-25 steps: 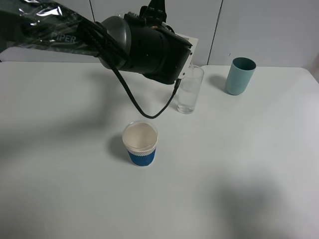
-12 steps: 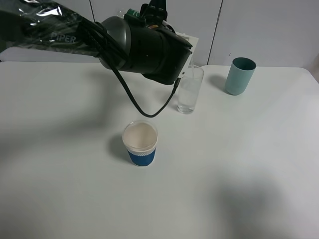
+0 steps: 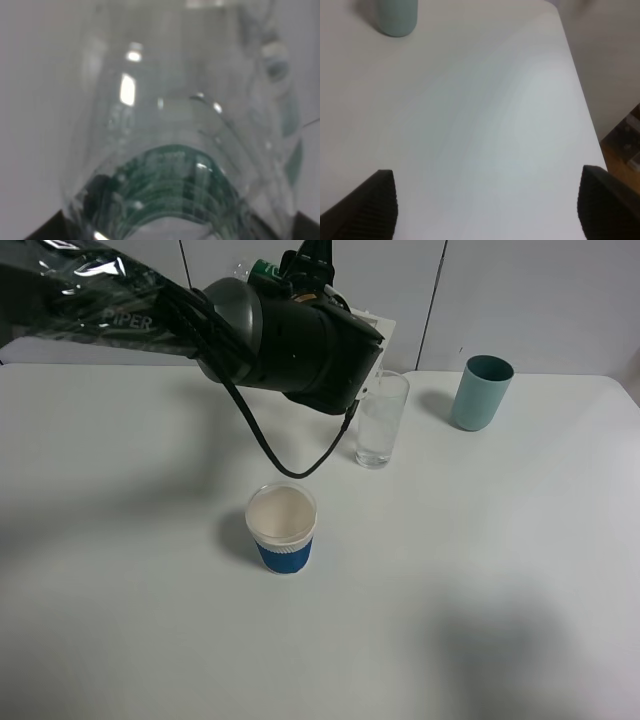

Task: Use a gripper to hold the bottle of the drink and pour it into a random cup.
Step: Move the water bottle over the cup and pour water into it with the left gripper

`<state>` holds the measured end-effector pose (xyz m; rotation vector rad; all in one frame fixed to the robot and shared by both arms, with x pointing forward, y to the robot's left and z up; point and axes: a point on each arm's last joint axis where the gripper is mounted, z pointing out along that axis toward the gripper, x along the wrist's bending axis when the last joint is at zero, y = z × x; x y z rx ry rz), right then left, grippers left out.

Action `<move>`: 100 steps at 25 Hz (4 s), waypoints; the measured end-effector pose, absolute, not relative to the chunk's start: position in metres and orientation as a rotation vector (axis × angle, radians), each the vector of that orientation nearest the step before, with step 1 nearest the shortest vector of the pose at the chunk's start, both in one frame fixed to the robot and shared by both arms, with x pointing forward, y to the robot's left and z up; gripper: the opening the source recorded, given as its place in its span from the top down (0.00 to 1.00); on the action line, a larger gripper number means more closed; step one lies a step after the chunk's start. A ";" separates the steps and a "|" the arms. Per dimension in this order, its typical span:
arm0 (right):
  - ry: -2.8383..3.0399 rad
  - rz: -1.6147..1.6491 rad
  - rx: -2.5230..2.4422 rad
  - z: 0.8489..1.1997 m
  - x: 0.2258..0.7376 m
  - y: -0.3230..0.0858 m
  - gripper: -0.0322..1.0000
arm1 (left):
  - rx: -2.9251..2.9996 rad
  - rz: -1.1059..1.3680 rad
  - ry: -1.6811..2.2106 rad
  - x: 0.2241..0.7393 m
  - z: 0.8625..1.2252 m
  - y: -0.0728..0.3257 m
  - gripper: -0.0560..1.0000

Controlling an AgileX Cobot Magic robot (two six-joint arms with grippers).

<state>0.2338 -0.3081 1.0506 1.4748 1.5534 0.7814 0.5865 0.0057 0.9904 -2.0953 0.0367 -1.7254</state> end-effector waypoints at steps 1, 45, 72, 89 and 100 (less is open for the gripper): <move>1.553 0.781 1.475 1.051 0.234 -0.308 0.25 | -2.094 -1.726 0.038 0.587 0.990 0.006 0.47; 1.553 0.781 1.475 1.051 0.234 -0.308 0.25 | -2.014 -1.812 0.134 0.583 0.998 -0.004 0.47; 1.553 0.781 1.475 1.051 0.234 -0.308 0.25 | -1.902 -1.899 0.222 0.585 1.007 -0.009 0.47; 1.553 0.781 1.475 1.051 0.234 -0.308 0.25 | -1.819 -1.964 0.299 0.585 1.013 -0.014 0.47; 1.553 0.781 1.475 1.051 0.234 -0.308 0.25 | -1.780 -1.987 0.320 0.585 1.016 -0.015 0.47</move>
